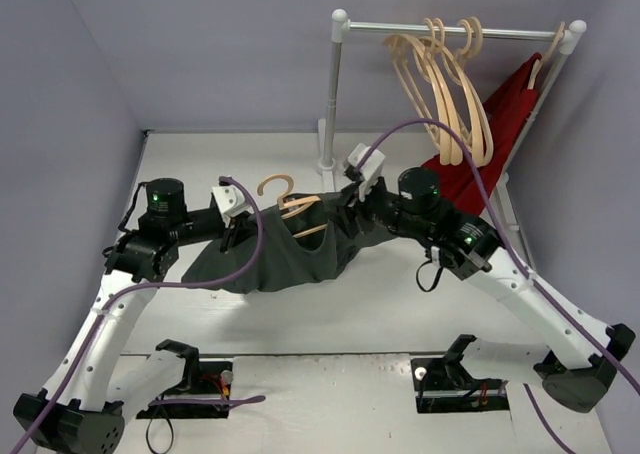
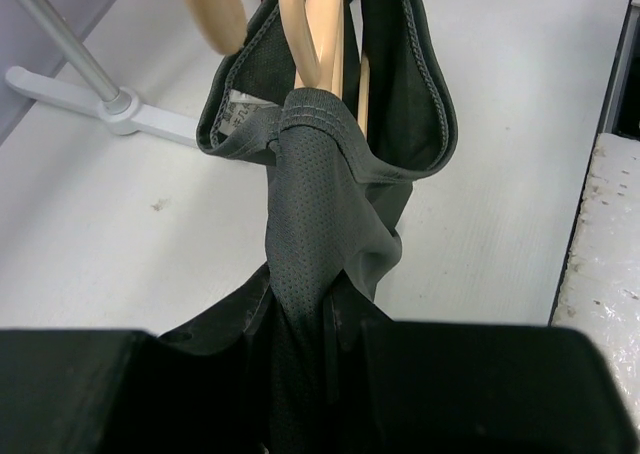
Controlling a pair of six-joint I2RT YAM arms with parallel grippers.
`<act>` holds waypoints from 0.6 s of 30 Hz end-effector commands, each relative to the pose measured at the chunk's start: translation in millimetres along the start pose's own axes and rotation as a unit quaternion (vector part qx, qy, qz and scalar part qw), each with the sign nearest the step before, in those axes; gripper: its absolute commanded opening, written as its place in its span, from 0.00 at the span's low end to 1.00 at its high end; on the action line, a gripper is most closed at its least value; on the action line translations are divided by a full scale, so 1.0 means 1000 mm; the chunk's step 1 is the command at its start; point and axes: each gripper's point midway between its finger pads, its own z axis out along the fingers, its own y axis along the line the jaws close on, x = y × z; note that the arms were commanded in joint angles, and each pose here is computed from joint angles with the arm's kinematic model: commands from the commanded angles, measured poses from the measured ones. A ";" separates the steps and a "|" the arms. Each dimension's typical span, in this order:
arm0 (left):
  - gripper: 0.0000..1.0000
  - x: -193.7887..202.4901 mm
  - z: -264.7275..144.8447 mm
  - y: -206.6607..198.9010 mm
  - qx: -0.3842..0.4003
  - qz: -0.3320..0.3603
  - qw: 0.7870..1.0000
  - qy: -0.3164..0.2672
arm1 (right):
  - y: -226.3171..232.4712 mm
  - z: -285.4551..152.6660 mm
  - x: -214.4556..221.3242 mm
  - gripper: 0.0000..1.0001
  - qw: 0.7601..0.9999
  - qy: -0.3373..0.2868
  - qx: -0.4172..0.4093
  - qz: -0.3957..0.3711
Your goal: Place the t-shirt on the hanger
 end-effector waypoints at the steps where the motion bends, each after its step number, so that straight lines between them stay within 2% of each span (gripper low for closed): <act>1: 0.00 -0.035 -0.011 -0.002 0.006 0.071 0.995 -0.070 | -0.041 -0.034 -0.026 0.59 0.996 -0.055 0.071 -0.021; 5: 0.00 -0.036 -0.015 -0.008 0.017 0.077 0.994 -0.076 | -0.064 -0.041 -0.004 0.67 0.996 -0.031 0.062 -0.051; 11: 0.00 -0.042 -0.016 -0.016 0.047 0.088 0.992 -0.083 | -0.046 -0.019 0.025 0.77 0.995 0.006 -0.045 -0.088; 18: 0.00 -0.044 -0.018 -0.015 0.049 0.096 0.992 -0.072 | -0.031 -0.002 0.034 0.80 0.988 0.009 -0.112 -0.102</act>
